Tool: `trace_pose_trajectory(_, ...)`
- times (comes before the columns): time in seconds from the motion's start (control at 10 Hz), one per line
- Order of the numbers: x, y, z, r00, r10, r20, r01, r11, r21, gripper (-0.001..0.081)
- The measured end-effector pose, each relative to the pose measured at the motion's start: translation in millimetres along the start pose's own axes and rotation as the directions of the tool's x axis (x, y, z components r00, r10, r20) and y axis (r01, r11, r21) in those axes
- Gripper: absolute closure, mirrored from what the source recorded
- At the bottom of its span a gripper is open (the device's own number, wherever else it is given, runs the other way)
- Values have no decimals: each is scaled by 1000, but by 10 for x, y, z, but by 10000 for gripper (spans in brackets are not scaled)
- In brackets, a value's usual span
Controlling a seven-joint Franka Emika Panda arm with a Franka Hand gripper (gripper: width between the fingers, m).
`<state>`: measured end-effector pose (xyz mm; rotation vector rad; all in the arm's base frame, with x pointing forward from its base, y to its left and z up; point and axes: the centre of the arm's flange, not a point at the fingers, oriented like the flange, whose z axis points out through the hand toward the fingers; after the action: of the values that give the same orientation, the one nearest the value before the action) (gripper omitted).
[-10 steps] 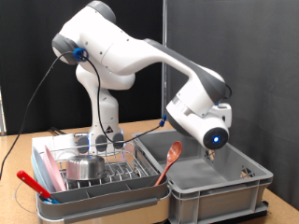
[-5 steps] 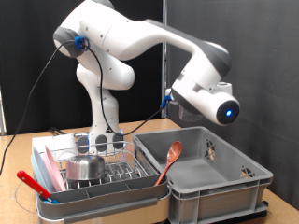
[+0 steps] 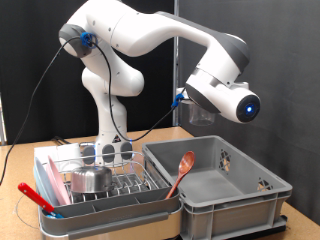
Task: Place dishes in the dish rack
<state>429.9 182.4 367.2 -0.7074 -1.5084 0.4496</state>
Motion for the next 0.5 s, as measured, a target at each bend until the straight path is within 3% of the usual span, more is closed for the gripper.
trace_pose_trajectory(0.2,-62,-167,61,997,22,74,-28,997,75,696)
trace_pose_trajectory(0.5,-141,-636,24,999,-3,45,0,999,52,696)
